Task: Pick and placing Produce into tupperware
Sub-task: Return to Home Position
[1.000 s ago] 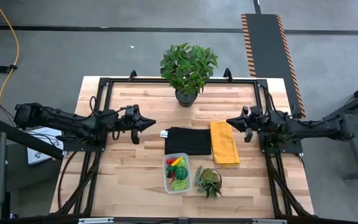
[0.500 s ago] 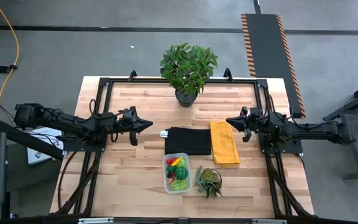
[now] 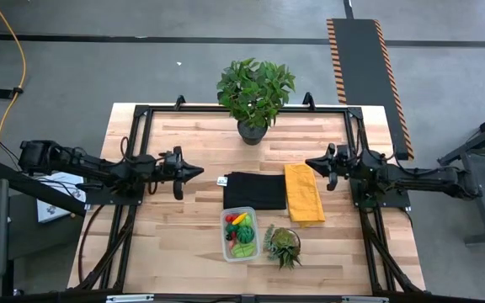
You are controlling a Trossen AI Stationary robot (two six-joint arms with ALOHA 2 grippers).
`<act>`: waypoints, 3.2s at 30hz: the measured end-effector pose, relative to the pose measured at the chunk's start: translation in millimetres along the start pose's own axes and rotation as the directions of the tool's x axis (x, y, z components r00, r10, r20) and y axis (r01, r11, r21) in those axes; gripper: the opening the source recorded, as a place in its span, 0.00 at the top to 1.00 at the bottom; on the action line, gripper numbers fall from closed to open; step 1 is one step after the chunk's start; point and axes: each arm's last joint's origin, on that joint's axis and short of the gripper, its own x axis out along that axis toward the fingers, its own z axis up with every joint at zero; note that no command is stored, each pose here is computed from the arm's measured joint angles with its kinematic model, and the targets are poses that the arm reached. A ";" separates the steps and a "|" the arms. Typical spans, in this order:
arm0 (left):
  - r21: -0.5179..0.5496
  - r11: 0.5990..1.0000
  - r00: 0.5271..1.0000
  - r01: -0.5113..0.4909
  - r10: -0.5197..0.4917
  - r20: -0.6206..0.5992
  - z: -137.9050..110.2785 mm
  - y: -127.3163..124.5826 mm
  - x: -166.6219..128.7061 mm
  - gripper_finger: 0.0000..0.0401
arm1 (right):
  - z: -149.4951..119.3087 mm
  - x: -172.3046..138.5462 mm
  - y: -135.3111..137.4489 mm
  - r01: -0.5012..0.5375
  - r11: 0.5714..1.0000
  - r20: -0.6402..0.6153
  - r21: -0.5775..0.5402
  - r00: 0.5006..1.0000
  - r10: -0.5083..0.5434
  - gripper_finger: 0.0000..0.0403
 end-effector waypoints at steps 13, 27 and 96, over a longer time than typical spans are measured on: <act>0.030 0.995 0.951 0.092 -0.079 -0.300 -26.6 2.4 -4.0 1.00 | -17.1 -2.3 -11.9 0.037 0.990 -0.202 -0.136 0.977 -0.065 1.00; 0.067 0.990 0.929 0.120 -0.088 -0.361 -27.7 3.1 -14.4 1.00 | -21.9 -4.7 -18.3 0.010 0.985 -0.282 -0.174 0.957 -0.059 1.00; 0.104 0.992 0.968 0.077 -0.050 -0.247 -11.4 4.3 -39.4 1.00 | -0.6 -20.8 -10.5 0.069 0.936 -0.005 -0.344 0.997 -0.075 1.00</act>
